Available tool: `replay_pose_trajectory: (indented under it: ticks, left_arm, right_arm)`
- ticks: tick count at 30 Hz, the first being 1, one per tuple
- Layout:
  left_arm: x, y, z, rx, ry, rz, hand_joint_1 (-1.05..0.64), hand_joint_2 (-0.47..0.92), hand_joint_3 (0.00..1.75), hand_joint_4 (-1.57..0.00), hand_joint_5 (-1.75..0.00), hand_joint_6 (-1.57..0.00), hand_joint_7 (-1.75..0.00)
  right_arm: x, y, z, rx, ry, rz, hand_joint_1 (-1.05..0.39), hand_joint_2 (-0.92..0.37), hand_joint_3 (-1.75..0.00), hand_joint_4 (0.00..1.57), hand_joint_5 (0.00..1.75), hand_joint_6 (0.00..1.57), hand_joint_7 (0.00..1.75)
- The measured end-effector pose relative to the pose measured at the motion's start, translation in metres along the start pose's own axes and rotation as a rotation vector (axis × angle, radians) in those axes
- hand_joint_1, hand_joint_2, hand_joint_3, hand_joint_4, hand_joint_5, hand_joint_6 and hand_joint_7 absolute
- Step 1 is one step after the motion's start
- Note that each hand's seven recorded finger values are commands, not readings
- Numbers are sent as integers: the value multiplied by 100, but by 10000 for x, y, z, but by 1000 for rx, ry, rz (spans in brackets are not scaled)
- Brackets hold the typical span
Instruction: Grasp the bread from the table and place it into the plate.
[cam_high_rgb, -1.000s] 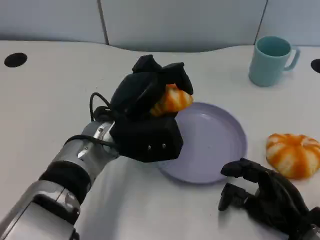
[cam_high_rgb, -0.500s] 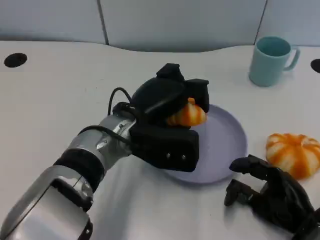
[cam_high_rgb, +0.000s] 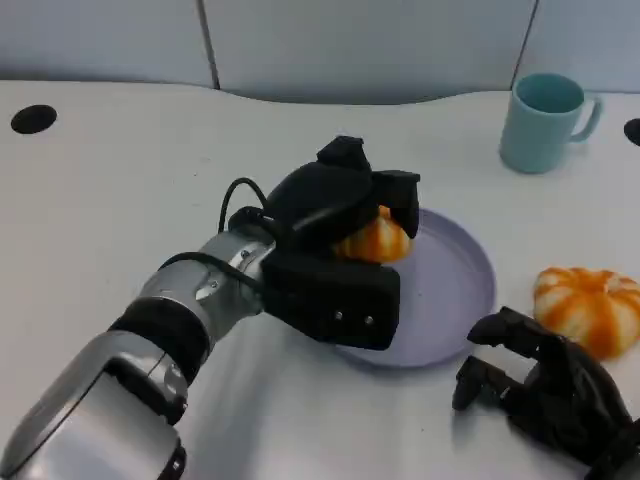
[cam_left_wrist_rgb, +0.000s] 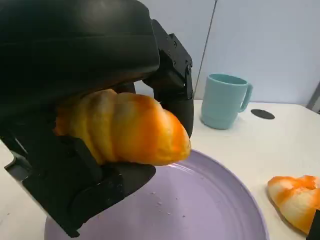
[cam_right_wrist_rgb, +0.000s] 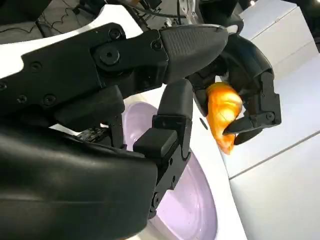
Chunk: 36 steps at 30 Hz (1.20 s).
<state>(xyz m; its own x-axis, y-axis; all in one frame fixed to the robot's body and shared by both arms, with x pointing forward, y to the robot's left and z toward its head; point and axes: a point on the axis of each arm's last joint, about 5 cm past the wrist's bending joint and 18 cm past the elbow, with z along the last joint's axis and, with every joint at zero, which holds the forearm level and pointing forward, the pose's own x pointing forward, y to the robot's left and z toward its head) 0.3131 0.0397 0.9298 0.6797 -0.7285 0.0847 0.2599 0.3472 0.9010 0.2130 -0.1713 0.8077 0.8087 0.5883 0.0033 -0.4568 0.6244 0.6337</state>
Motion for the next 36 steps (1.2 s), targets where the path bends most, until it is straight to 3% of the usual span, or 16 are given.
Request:
replay_pose_trajectory:
  ticks: [1,2,4,6,7,9,19,22,24,27,33,35,36]
  left_arm:
    - [2,8,-1,-11,3,-20,-48,75,52,-53,-104,-42,-90]
    - [2,24,-8,-24,8,-66,-58,85,29,-31,-91,-24,-72]
    - [-4,41,-26,-45,25,-156,-64,91,16,-17,-85,-13,-64]
    - [-9,48,-42,-43,43,-202,-74,92,17,-7,-70,-5,-57]
    - [-9,57,-48,-40,50,-217,-81,92,20,-3,-54,-2,-49]
    - [-7,81,-59,-33,71,-252,-85,92,21,-1,-45,0,-45]
    - [18,150,-43,-16,83,-276,-86,92,22,0,-42,0,-43]
    - [17,160,-44,-13,83,-280,-101,92,40,0,-9,0,-9]
    - [2,191,-66,-5,84,-299,-104,92,45,0,-2,0,-2]
    - [-16,229,-91,6,87,-308,-105,92,48,0,0,0,0]
    - [-148,311,-167,-262,47,-248,-105,92,50,-3,-2,-3,-2]
    - [-199,311,-196,-320,42,-222,-105,92,47,-11,-7,-13,-7]
    - [-251,303,-215,-401,21,-157,-98,92,40,-19,-31,-28,-13]
  right_arm:
    - [0,2,2,-1,0,-2,-45,-92,-20,63,149,64,107]
    - [1,7,6,-3,2,-6,-45,-92,-20,63,148,64,107]
    - [4,20,12,-9,6,-12,-44,-92,-20,63,148,64,107]
    - [2,25,13,-11,7,-15,-45,-92,-21,62,148,63,106]
    - [2,26,14,-11,7,-15,-45,-92,-21,62,147,62,106]
    - [2,26,14,-11,7,-14,-45,-92,-22,61,147,61,106]
    - [2,26,13,-10,7,-12,-45,-92,-22,61,147,60,107]
    - [4,25,11,-10,8,-13,-47,-92,-20,62,146,62,108]
    - [17,24,9,-10,10,-11,-47,-92,-20,62,145,62,108]
    - [25,21,8,-14,9,-10,-48,-92,-19,64,146,64,107]
    - [26,19,2,-17,10,9,-47,-92,-21,63,147,64,106]
    - [26,18,3,-19,9,9,-48,-92,-23,63,147,63,106]
    - [27,20,1,-23,9,10,-49,-92,-23,63,148,63,106]
